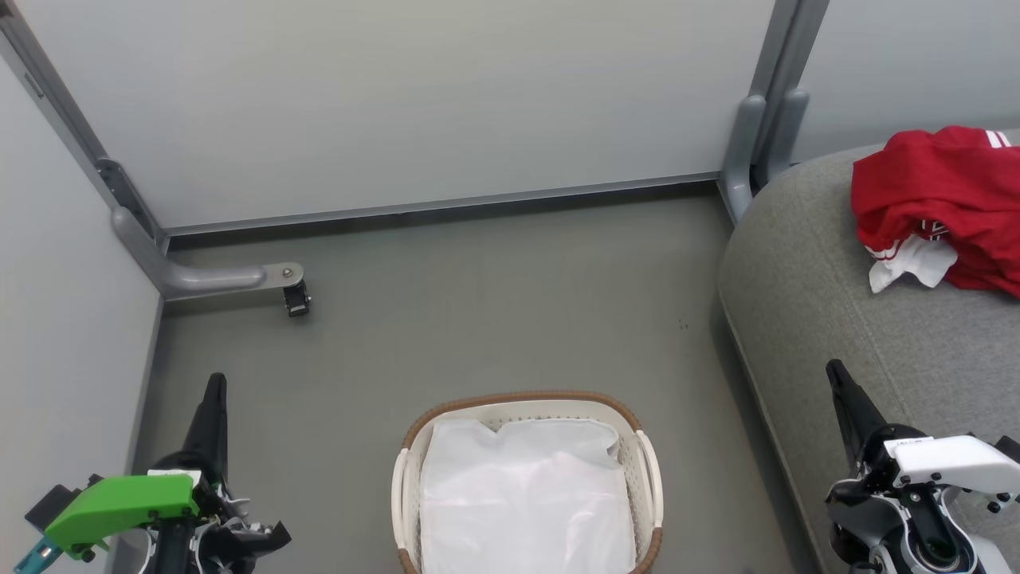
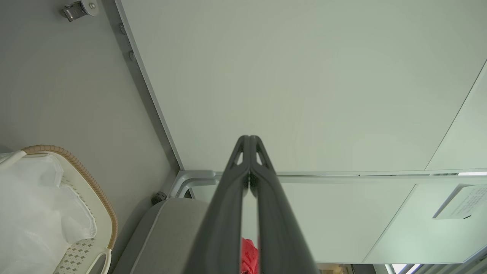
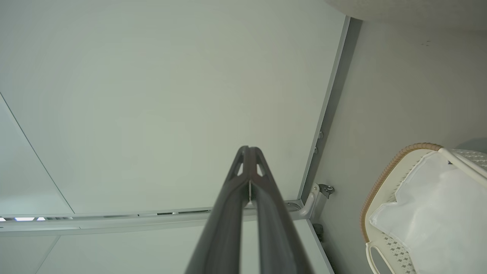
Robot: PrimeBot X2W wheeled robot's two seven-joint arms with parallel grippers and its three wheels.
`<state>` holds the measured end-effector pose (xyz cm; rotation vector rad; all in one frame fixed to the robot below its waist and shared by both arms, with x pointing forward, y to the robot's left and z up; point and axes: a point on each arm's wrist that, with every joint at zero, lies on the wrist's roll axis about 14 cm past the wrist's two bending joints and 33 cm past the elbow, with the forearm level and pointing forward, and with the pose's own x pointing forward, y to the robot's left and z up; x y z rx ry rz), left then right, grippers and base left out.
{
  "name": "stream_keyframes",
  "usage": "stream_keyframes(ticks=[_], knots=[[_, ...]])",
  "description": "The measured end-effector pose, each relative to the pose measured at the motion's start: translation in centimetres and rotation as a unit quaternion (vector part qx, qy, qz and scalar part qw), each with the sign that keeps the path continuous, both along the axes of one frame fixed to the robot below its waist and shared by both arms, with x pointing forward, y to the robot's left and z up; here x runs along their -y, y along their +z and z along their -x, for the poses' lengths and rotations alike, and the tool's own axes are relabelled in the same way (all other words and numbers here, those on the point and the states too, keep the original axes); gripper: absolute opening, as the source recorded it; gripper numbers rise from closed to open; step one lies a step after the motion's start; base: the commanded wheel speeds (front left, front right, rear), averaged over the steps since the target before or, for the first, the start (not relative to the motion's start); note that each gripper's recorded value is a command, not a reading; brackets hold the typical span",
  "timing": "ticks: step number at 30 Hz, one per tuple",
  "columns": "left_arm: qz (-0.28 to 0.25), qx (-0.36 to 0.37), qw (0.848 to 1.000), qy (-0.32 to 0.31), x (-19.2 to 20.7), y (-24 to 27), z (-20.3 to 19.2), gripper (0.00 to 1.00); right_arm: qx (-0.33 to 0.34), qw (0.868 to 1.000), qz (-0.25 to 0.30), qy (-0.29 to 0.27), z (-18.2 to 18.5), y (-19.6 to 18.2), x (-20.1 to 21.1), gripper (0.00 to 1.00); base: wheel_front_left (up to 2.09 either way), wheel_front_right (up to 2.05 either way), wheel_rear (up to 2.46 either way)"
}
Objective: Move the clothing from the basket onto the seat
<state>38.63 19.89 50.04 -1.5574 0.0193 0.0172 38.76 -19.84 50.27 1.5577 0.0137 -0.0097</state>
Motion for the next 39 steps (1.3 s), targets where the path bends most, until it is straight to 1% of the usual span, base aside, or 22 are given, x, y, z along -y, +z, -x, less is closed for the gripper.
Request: stream_keyframes(ticks=[3, 39], knots=[[0.009, 0.005, 1.0, 0.001, -0.03, 0.3, -0.13, 0.0, 0.002, 1.0, -0.008, -0.001, 0.01, 0.11, 0.1, 0.0, 0.0, 0.0, 0.0], [0.009, 0.006, 1.0, 0.0, -0.03, 0.36, -0.15, 0.0, 0.003, 1.0, -0.009, -0.002, 0.0, 0.16, 0.15, 0.0, 0.0, 0.0, 0.0]])
